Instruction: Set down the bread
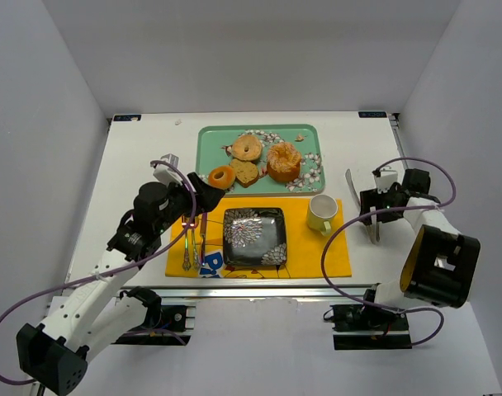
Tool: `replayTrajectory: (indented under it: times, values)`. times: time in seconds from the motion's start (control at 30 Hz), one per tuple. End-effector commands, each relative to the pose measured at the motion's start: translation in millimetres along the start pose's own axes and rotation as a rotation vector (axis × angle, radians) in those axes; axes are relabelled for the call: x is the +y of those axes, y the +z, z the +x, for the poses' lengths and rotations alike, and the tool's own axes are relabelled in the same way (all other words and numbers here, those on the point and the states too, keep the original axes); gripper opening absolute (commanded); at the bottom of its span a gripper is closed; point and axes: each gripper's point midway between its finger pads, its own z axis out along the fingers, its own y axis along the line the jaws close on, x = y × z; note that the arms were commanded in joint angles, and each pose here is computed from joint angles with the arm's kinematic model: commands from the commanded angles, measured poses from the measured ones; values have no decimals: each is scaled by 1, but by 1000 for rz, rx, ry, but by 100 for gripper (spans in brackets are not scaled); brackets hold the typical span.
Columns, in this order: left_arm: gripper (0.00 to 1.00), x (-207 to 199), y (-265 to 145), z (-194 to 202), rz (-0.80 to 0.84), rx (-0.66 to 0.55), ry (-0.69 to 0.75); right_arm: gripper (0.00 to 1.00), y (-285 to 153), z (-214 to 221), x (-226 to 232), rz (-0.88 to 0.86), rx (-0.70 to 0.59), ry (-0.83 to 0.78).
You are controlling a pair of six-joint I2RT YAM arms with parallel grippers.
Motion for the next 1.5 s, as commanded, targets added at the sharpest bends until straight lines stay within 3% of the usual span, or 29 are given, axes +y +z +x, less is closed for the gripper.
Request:
replayTrajectory:
  times: [0.0, 0.27, 0.53, 0.63, 0.7, 0.83, 0.93, 1.03, 1.1, 1.37, 1.47]
  values:
    - [86, -5, 1, -8, 10, -22, 11, 89, 13, -5, -13, 76, -1, 4]
    - [86, -6, 4, -12, 1, -17, 12, 89, 35, 5, -22, 103, 34, 11]
    - [86, -5, 4, -13, -13, -7, 16, 74, 56, 4, -16, 70, 27, 2]
    - [86, -5, 3, -12, -11, -9, 8, 57, 60, 5, -13, 46, 31, 2]
    - [86, -5, 0, -14, -14, -16, 6, 38, 57, 4, -11, 24, 38, -13]
    - [86, -5, -5, -16, -20, -30, 4, 28, 46, -18, -8, -2, -15, -46]
    - [86, -4, -9, -15, -24, -30, -1, 1, 27, -62, -6, -29, -121, -68]
    - [86, -4, -11, -16, -26, -33, -4, 0, 4, -120, 2, -78, -240, -71]
    - [86, -5, -12, -17, -25, -36, -6, 2, -1, -140, 16, -128, -253, -66]
    - [86, -7, -18, -23, -31, -51, -5, 36, -10, -221, 78, -293, -345, -54]
    - [86, -7, -23, -24, -34, -62, -11, 39, -6, -232, 92, -326, -346, -61]
